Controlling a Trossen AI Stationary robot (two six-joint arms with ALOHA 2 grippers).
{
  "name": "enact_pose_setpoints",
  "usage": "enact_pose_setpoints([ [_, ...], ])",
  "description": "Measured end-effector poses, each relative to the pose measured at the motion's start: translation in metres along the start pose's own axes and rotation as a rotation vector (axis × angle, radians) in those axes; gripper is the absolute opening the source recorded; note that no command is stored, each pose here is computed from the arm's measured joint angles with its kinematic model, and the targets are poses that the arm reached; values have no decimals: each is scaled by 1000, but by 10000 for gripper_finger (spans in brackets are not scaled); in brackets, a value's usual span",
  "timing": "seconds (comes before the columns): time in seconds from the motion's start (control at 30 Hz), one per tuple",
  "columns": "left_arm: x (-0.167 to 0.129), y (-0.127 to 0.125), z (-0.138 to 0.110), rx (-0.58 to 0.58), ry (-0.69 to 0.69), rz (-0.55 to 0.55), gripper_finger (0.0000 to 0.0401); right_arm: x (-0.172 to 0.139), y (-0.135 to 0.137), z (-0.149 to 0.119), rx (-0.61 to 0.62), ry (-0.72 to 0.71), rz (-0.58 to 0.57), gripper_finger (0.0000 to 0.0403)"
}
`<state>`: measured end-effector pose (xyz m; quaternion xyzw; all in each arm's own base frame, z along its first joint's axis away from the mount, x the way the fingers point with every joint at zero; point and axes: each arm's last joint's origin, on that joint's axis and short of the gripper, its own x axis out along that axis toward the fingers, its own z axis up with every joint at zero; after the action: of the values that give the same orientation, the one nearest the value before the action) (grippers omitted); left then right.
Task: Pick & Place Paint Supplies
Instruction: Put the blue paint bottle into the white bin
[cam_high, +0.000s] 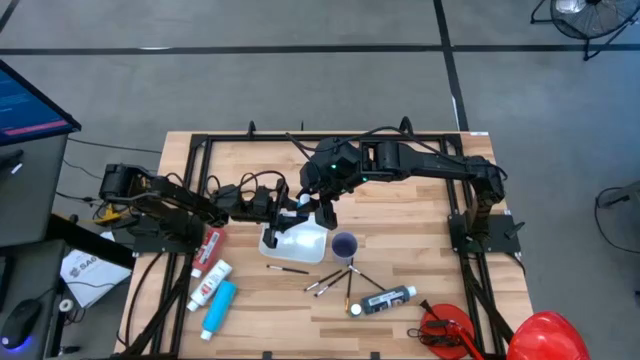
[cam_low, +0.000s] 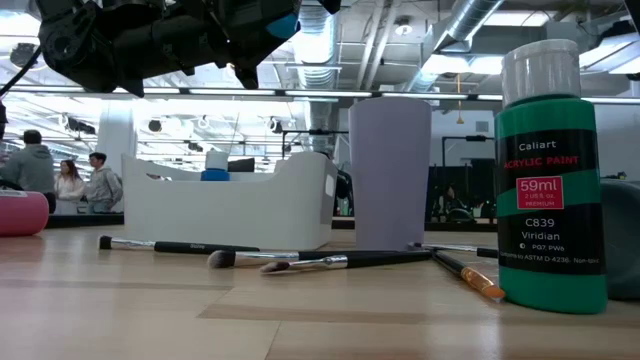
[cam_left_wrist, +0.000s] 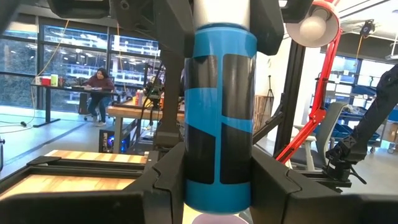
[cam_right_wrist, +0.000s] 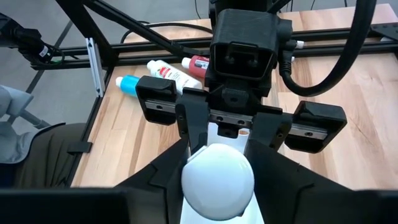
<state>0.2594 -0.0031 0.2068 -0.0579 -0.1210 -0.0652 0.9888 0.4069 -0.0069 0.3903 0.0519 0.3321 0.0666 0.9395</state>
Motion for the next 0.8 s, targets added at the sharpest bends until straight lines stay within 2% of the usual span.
enact_pose_setpoints([
  [0.2, 0, 0, 0, 2, 0, 0, 113, 0, 0, 0, 1, -1, 0, 147],
  [0.57, 0, -1, 1, 0, -4, -13, 113, 2, 8, 4, -40, -43, 12, 217],
  [0.8, 0, -1, 0, -4, -3, -15, 113, 31, 3, -14, -35, -55, 15, 217],
])
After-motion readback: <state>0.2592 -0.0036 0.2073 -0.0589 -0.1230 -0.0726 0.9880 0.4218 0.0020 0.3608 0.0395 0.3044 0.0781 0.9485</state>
